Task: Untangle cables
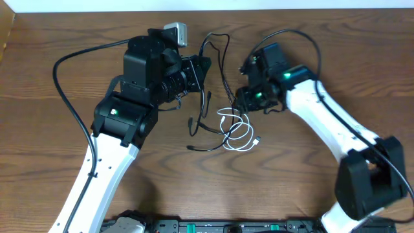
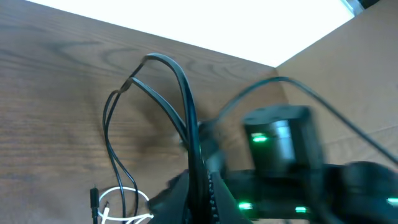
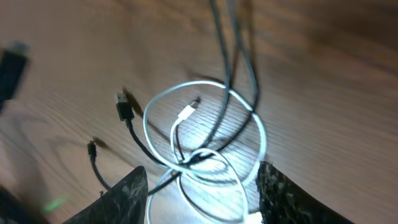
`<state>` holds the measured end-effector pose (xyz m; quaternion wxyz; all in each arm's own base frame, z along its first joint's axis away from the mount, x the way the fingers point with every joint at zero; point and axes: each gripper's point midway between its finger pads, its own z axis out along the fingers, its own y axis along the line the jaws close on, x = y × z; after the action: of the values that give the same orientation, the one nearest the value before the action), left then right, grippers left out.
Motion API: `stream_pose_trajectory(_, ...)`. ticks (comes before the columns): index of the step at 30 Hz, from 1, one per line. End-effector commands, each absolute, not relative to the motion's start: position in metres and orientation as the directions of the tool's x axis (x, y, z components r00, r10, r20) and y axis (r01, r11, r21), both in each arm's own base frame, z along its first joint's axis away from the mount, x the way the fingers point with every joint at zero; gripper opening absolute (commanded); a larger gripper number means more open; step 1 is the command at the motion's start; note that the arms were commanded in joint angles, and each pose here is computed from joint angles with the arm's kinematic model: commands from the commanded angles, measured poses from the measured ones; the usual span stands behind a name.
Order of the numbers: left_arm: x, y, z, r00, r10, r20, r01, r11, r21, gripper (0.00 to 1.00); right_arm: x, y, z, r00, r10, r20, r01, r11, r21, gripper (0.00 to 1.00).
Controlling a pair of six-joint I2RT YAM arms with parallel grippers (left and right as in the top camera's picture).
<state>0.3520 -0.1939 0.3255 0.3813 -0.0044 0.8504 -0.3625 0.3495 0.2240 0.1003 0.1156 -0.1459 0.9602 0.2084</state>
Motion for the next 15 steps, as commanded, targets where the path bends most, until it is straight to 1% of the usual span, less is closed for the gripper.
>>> stream_pose_trajectory(1, 0.351, -0.190, 0.327, -0.720, -0.321, -0.616, 0.226, 0.730, -0.645, 0.07, 0.337, 0.243, 0.081, -0.896, -0.355, -0.267, -0.436, 0.813, 0.385, 0.52)
stream_pose_trajectory(3, 0.351, -0.190, 0.324, -0.731, -0.339, -0.592, 0.200, 0.723, -0.661, 0.08, 0.334, 0.248, 0.071, -0.884, -0.390, -0.259, -0.465, 0.801, 0.378, 0.51)
stream_pose_trajectory(7, 0.351, -0.190, 0.323, -0.736, -0.344, -0.584, 0.190, 0.722, -0.665, 0.07, 0.327, 0.254, 0.057, -0.861, -0.449, -0.239, -0.508, 0.779, 0.368, 0.39)
stream_pose_trajectory(8, 0.351, -0.190, 0.323, -0.736, -0.344, -0.584, 0.190, 0.722, -0.665, 0.07, 0.326, 0.255, 0.056, -0.857, -0.456, -0.240, -0.515, 0.775, 0.367, 0.38)
stream_pose_trajectory(14, 0.351, -0.190, 0.323, -0.736, -0.346, -0.582, 0.188, 0.721, -0.667, 0.07, 0.333, 0.244, 0.036, -0.854, -0.472, -0.219, -0.518, 0.813, 0.265, 0.29)
stream_pose_trajectory(15, 0.351, -0.190, 0.323, -0.736, -0.347, -0.581, 0.187, 0.721, -0.668, 0.07, 0.333, 0.242, 0.033, -0.851, -0.481, -0.213, -0.523, 0.815, 0.249, 0.21)
